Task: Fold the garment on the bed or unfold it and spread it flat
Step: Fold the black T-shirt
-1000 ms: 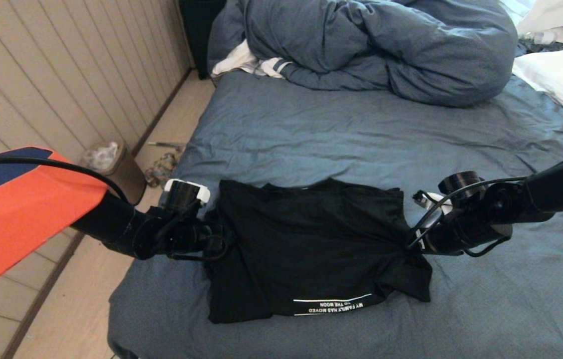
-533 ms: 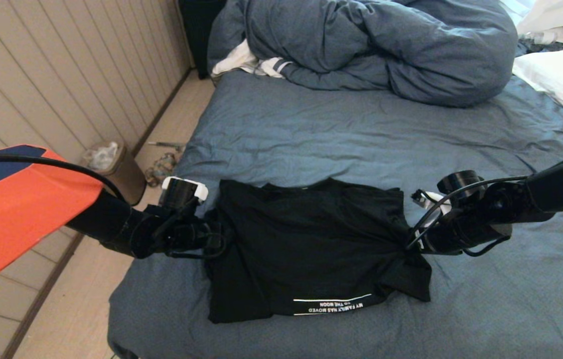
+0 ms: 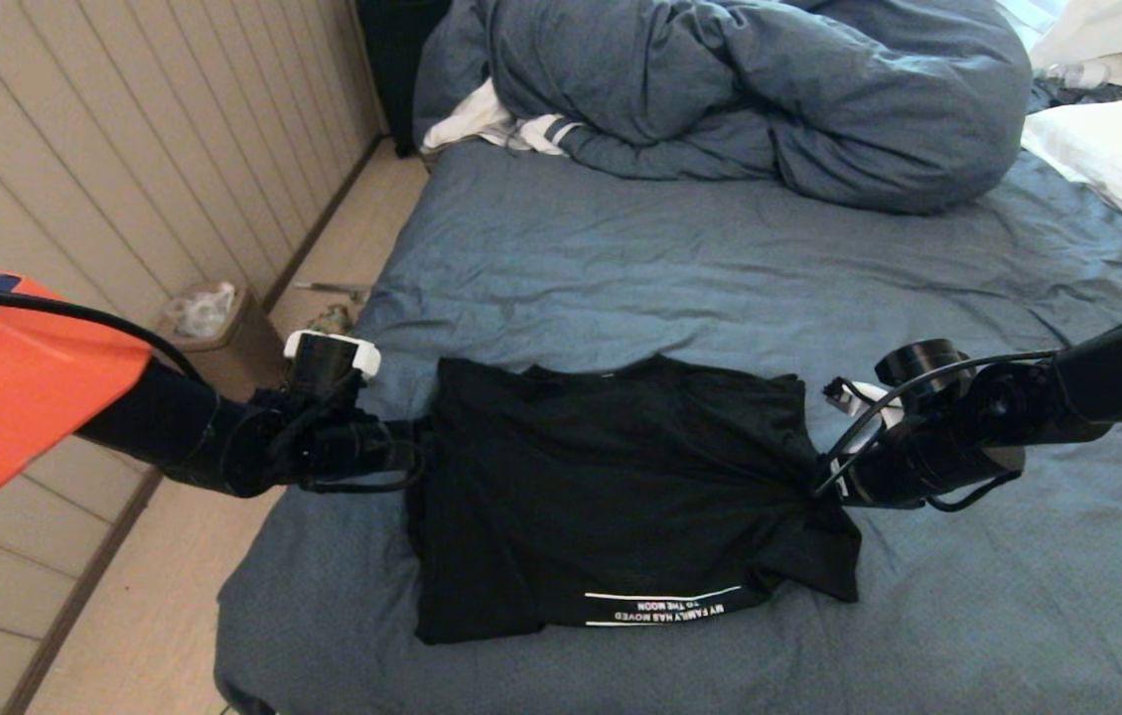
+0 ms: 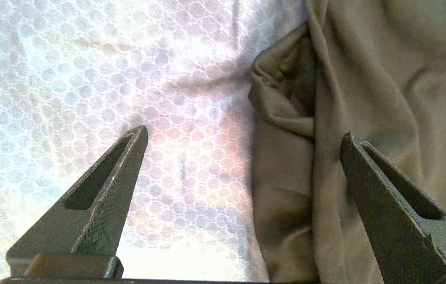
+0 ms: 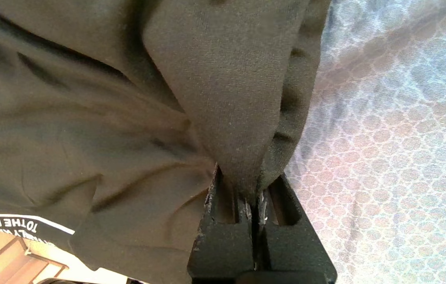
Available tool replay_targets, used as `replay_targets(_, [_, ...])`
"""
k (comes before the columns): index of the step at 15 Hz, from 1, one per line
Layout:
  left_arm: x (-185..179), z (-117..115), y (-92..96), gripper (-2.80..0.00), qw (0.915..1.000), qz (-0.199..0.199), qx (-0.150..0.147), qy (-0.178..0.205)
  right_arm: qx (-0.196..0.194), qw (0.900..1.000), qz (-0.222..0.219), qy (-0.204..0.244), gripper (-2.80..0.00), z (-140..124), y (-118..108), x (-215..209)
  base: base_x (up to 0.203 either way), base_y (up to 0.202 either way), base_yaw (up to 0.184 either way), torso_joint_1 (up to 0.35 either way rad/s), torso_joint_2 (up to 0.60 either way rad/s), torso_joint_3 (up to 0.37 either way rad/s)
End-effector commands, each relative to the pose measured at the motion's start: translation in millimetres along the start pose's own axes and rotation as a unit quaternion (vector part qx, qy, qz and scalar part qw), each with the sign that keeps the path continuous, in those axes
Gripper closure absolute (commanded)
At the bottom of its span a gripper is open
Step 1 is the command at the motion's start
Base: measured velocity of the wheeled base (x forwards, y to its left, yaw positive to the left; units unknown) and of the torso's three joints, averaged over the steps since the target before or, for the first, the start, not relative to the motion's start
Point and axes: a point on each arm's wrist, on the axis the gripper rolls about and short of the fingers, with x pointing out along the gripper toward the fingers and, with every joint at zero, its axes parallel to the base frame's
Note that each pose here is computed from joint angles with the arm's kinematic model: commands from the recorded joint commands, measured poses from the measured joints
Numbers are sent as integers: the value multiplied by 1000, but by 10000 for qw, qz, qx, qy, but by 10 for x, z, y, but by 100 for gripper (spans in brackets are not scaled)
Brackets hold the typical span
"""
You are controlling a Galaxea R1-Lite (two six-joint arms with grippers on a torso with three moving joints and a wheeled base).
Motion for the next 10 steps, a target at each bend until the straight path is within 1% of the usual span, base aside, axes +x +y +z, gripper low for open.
replay_targets(1, [-4, 3, 13, -280, 10000, 10, -2, -8, -6, 10000, 12, 3, 0, -1, 4, -2, 0, 0, 0, 0, 0, 0])
replay_targets(3, [0, -56, -1, -280, 9999, 10, 55, 98, -6, 10000, 12, 3, 0, -1, 4, -2, 0, 0, 0, 0, 0, 0])
replay_targets(4, [-19, -76, -43, -280, 9999, -36, 79, 114, -6, 10000, 12, 3, 0, -1, 4, -2, 0, 0, 0, 0, 0, 0])
replay_targets(6, [-86, -13, -66, -280, 10000, -85, 46, -21, -5, 10000, 12, 4, 0, -1, 4, -1, 0, 0, 0, 0, 0, 0])
replay_targets(7, [-170, 55, -75, -280, 9998, -126, 13, -155, 3, 10000, 8, 9, 0, -2, -3, 2, 0, 0, 0, 0, 0, 0])
replay_targets(9, [-391, 184, -77, -280, 9988, -194, -144, -426, -1, 10000, 12, 18, 0, -6, 2, 5, 0, 0, 0, 0, 0, 0])
replay_targets(10, [-520, 200, -89, -280, 9983, -262, -196, -473, -1, 10000, 11, 18, 0, -6, 2, 5, 0, 0, 0, 0, 0, 0])
